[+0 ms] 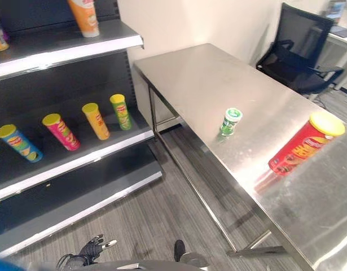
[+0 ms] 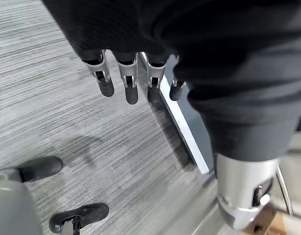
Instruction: Put the goods on the table back onto the shelves and tidy them up.
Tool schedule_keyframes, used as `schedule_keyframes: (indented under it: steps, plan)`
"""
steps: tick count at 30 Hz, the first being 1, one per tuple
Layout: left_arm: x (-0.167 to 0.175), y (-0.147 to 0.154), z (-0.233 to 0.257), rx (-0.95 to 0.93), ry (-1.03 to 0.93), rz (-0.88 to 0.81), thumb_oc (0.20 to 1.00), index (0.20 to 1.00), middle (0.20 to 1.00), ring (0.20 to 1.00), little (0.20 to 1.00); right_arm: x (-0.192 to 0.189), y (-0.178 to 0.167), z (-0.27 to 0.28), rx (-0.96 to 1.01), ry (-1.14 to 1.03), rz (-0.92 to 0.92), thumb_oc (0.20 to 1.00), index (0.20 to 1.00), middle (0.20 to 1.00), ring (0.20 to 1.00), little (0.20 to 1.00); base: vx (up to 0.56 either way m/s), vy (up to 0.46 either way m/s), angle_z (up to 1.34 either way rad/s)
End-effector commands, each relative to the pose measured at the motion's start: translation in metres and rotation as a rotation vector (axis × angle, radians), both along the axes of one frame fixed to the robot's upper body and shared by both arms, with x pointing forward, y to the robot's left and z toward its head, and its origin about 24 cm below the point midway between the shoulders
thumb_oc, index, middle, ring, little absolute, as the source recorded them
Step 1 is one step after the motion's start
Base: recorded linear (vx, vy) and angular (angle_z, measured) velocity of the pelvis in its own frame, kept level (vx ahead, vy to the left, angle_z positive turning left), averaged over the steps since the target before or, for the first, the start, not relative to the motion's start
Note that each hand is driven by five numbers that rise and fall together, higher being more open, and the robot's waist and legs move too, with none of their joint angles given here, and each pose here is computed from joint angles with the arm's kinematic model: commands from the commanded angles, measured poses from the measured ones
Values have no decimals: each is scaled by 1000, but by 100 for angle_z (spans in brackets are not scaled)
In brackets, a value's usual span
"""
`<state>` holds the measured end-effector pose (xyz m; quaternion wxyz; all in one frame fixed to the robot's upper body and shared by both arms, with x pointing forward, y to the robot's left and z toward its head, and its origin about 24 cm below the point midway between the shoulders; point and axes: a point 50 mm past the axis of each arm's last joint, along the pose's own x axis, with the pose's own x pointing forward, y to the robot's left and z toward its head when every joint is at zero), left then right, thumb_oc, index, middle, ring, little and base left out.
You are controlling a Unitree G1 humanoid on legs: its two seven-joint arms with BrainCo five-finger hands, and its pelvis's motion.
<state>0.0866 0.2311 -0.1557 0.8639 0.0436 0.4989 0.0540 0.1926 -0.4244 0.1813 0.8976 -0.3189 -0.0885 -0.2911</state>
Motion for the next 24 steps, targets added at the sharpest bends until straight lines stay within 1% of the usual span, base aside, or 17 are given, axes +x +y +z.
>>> schedule_keyframes:
  steps: [1,3,4,6,10,14,16,21,24]
  plan:
    - [23,18,9,33,-51,9,1000,1000,1000,1000,1000,-15,-15,7,-58,-3,-54,1000,1000,1000,1000,1000,53,-239,29]
    - [20,14,7,23,-40,9,1000,1000,1000,1000,1000,-30,-17,6,-39,-50,-87,1000,1000,1000,1000,1000,27,-183,32]
    - [20,14,7,23,-40,7,1000,1000,1000,1000,1000,-30,-17,6,-39,-50,-88,1000,1000,1000,1000,1000,-17,-74,17]
    - [21,10,6,11,-43,-1,1000,1000,1000,1000,1000,-44,-24,6,-36,-74,-151,1000,1000,1000,1000,1000,-13,-45,30]
    - [22,5,6,2,-52,-32,1000,1000,1000,1000,1000,-49,-25,9,-15,-159,-181,1000,1000,1000,1000,1000,3,-4,15]
    - [29,3,10,-7,-85,-51,1000,1000,1000,1000,1000,-37,-17,3,1,-139,-124,1000,1000,1000,1000,1000,-12,37,-14]
    - [31,4,11,-6,-94,-57,1000,1000,1000,1000,1000,-19,-6,-9,35,-88,-54,1000,1000,1000,1000,1000,-26,70,-15]
    - [29,5,10,-9,-88,-57,1000,1000,1000,1000,1000,-3,7,-13,58,-54,43,1000,1000,1000,1000,1000,-19,42,-6]
    - [22,6,8,-11,-62,-52,1000,1000,1000,1000,1000,9,18,-17,73,-36,111,1000,1000,1000,1000,1000,-14,45,-1]
